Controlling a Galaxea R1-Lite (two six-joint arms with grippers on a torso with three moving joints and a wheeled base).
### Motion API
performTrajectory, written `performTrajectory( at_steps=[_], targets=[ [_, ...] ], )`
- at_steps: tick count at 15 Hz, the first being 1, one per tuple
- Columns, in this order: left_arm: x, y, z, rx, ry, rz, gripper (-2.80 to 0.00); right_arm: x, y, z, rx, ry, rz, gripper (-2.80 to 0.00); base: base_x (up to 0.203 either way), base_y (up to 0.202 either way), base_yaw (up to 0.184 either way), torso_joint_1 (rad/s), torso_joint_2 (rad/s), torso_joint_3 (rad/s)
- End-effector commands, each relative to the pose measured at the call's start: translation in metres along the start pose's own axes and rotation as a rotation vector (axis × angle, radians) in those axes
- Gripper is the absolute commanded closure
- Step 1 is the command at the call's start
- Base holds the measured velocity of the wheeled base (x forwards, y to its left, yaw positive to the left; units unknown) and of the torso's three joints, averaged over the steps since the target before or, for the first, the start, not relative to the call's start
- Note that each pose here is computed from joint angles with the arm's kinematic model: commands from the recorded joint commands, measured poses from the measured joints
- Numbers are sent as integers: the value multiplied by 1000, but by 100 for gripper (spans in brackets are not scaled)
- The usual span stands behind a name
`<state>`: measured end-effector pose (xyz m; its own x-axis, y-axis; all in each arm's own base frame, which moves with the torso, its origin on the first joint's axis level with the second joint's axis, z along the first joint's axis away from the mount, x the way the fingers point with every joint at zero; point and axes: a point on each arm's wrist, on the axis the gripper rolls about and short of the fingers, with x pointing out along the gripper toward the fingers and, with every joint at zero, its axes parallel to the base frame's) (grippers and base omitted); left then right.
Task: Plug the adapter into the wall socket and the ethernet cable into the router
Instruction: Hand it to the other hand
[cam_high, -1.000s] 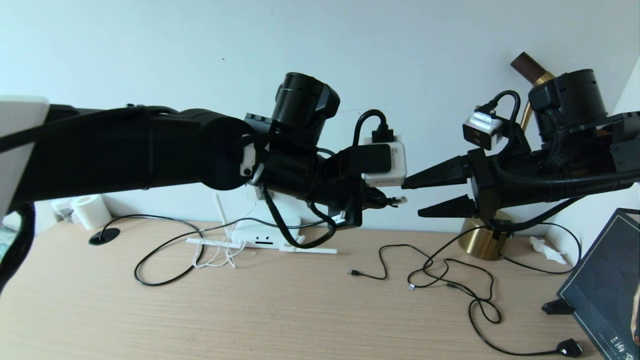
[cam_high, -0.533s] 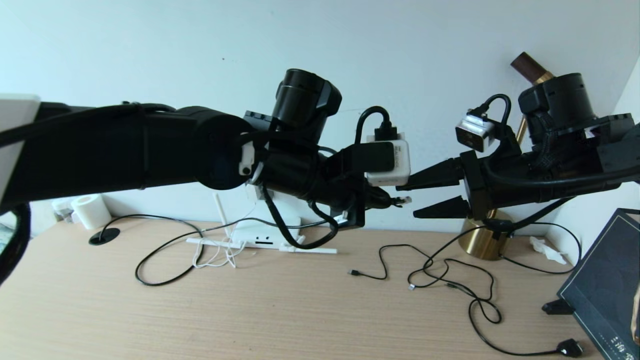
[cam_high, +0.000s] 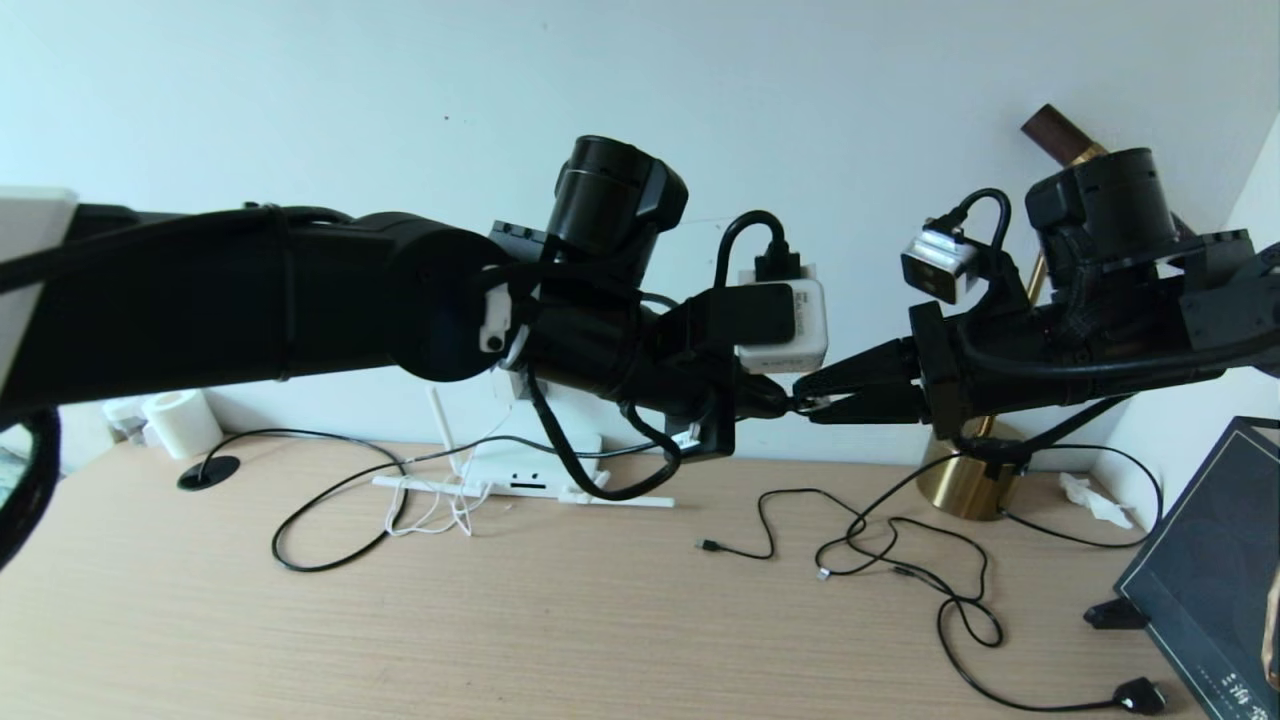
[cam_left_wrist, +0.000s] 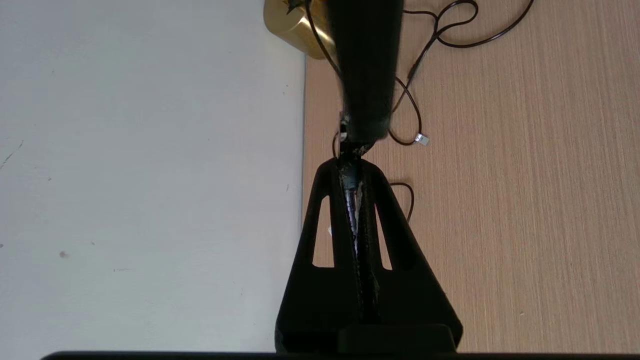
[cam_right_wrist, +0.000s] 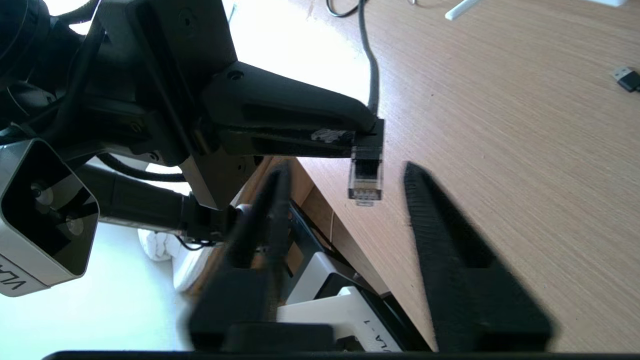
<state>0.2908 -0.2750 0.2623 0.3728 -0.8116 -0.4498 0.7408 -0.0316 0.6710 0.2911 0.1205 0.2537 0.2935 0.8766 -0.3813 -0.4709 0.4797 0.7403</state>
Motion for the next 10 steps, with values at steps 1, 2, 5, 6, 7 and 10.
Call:
performTrajectory(
  at_steps=[1,2,5,6,7,10],
  targets=[
    [0,0,-1,4,0,-2,0,4,2,-2,1,16,10,0,0,0,0,0,0,0],
    [0,0,-1,5,-1,-3,0,5,0,-2,4,20,9,0,0,0,0,0,0,0],
    [1,1,-1,7,-3,1,0,7,1,-3,3,24,12,0,0,0,0,0,0,0],
    [2,1,-2,5,-3,1,0,7,1,-3,3,24,12,0,0,0,0,0,0,0],
    [2,1,-2,7,-4,2,0,7,2,-3,2,25,13,0,0,0,0,0,0,0],
    [1,1,-1,6,-4,-1,-280,7,1,-3,3,26,12,0,0,0,0,0,0,0]
  ],
)
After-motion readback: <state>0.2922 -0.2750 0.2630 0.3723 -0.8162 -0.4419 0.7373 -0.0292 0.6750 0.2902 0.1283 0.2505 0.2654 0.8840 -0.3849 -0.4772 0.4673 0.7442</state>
